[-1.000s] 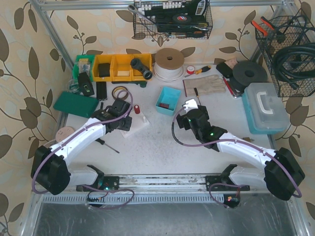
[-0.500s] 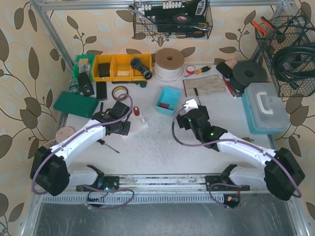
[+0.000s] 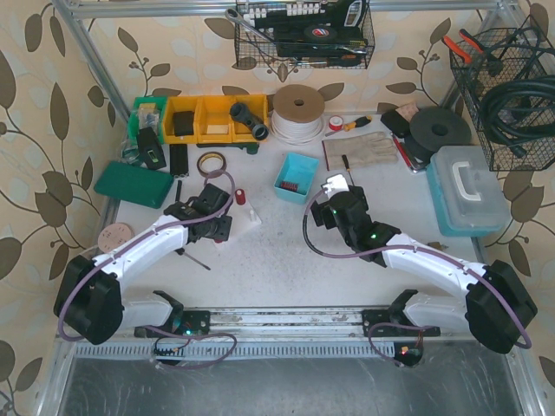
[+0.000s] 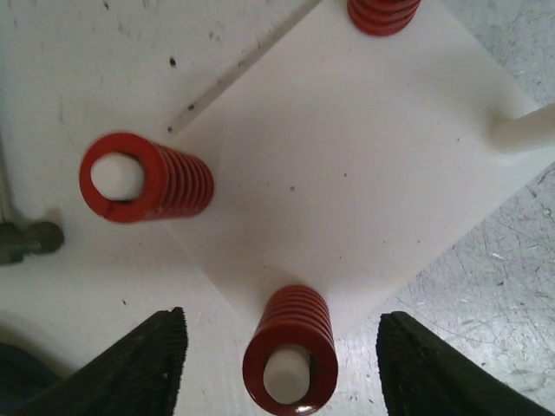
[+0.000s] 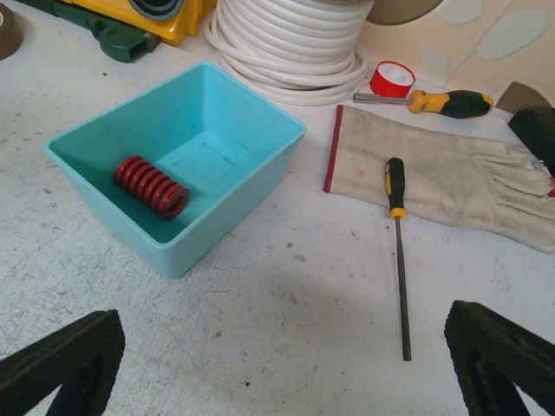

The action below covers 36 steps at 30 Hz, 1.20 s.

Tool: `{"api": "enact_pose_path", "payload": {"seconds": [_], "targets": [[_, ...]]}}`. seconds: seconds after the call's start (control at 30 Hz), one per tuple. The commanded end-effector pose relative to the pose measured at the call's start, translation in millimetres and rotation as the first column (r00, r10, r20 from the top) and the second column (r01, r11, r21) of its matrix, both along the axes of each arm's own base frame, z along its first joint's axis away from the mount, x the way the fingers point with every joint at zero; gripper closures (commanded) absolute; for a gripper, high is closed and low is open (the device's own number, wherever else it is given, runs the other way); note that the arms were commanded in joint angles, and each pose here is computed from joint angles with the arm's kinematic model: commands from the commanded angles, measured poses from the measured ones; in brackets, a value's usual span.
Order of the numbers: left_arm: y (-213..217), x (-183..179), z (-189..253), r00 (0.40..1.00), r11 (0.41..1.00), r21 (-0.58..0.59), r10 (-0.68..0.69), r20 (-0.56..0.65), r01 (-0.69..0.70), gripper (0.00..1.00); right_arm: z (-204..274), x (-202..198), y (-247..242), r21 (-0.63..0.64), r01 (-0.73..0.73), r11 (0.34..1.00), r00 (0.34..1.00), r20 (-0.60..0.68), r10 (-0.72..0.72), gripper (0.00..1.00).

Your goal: Install the large spring

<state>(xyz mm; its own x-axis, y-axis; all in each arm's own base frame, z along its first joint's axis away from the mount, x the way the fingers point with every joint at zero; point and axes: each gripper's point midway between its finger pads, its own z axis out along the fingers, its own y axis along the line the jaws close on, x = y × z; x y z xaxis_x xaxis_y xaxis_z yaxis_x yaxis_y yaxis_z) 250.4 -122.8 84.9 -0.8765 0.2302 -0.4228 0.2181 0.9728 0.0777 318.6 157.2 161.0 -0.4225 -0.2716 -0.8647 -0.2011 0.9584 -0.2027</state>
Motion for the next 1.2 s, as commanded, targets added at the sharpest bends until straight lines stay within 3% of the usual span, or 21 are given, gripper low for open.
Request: {"api": "enact_pose_path", "payload": {"seconds": [0.0,0.2,0.4,0.6,0.93,1.17], "targets": [[-10,22,37,0.989,0.998,-0.057,0.012,0.145,-0.004,0.34,5,2,10,0.026,-0.039,0.999,0.999,-0.004,0.039,0.01],[-18,47,86,0.926,0.991,-0.124,0.009,0.377,0.041,0.28,8,20,34,0.058,-0.123,0.991,0.985,-0.117,0.129,0.03],[-20,60,95,0.84,0.987,-0.128,-0.011,0.542,0.096,0.27,-3,65,57,0.077,-0.156,0.985,0.946,-0.276,0.171,0.27],[-22,56,79,0.832,0.983,-0.136,-0.028,0.553,0.123,0.25,-31,95,70,0.004,-0.208,0.978,0.886,-0.423,0.19,0.47],[-23,56,77,0.82,0.979,-0.161,-0.01,0.572,0.124,0.23,-71,114,48,-0.137,-0.191,0.972,0.818,-0.569,0.081,0.5],[-24,54,79,0.807,0.975,-0.169,-0.016,0.59,0.143,0.2,-72,131,55,-0.112,-0.186,0.976,0.809,-0.581,0.087,0.53]]}}
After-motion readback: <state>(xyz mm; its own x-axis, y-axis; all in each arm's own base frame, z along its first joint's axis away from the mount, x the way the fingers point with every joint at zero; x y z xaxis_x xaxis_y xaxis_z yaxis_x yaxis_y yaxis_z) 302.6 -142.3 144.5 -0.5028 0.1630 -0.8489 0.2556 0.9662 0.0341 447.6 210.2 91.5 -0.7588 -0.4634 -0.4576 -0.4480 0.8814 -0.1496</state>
